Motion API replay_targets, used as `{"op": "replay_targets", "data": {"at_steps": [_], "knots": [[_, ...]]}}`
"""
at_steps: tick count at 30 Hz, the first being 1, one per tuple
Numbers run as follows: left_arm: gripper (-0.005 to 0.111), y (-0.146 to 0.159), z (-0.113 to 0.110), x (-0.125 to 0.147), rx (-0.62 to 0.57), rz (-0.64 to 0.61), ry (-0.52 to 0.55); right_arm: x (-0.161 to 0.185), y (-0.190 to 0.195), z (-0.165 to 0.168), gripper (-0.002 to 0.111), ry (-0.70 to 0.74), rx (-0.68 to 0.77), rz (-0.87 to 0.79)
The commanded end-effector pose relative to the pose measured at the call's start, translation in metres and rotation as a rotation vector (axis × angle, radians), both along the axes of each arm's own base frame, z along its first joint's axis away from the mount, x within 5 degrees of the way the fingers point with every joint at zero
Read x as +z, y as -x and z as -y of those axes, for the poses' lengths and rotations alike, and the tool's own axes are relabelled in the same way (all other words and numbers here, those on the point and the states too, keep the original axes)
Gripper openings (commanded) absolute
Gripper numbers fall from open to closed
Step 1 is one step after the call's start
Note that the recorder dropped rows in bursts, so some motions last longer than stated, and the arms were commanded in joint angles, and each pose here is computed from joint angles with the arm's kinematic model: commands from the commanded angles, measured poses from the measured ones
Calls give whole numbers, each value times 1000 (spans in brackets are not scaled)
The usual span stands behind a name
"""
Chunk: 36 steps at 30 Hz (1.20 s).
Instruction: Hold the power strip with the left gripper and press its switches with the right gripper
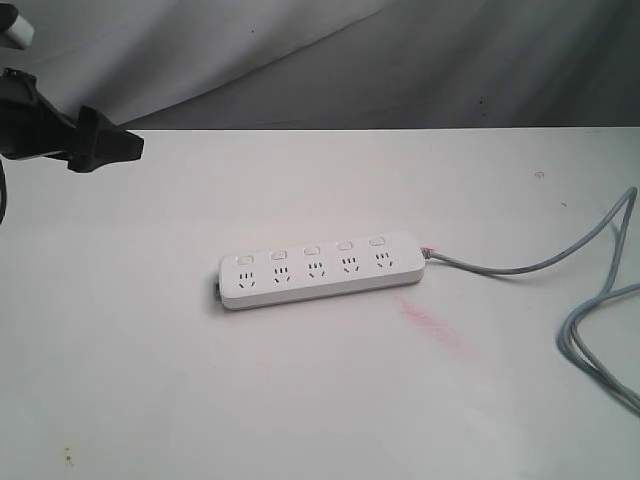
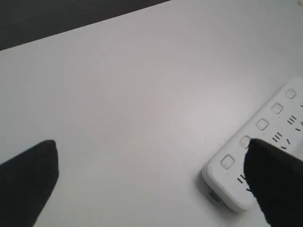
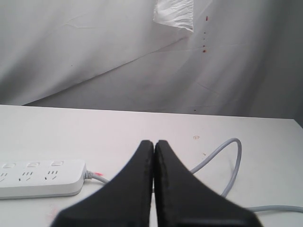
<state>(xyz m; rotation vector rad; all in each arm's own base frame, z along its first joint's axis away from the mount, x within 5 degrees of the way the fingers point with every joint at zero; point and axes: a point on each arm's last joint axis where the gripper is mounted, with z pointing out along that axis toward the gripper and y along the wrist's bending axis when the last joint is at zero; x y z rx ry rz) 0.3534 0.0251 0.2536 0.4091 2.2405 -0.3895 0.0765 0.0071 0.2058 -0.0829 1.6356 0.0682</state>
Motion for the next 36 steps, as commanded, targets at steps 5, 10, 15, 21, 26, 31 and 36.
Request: {"op": "replay_targets", "data": {"at_steps": [5,10,15,21,26,31,36], "knots": [[24,-1,-3,3,42,17,-8,0,0,0,0,-4,-6,4],[0,1,-4,3,18,15,-47,0,0,0,0,-4,-6,4],[0,25,-8,46,80,79,6,0,0,0,0,-7,-6,4],[0,75,-20,69,163,145,51,0,0,0,0,-5,-6,4],[0,130,-4,57,182,161,54,0,0,0,0,-5,-6,4],[0,175,23,55,129,199,190,0,0,0,0,-5,-6,4],[0,212,48,69,-34,256,248,0,0,0,0,-5,-6,4]]}}
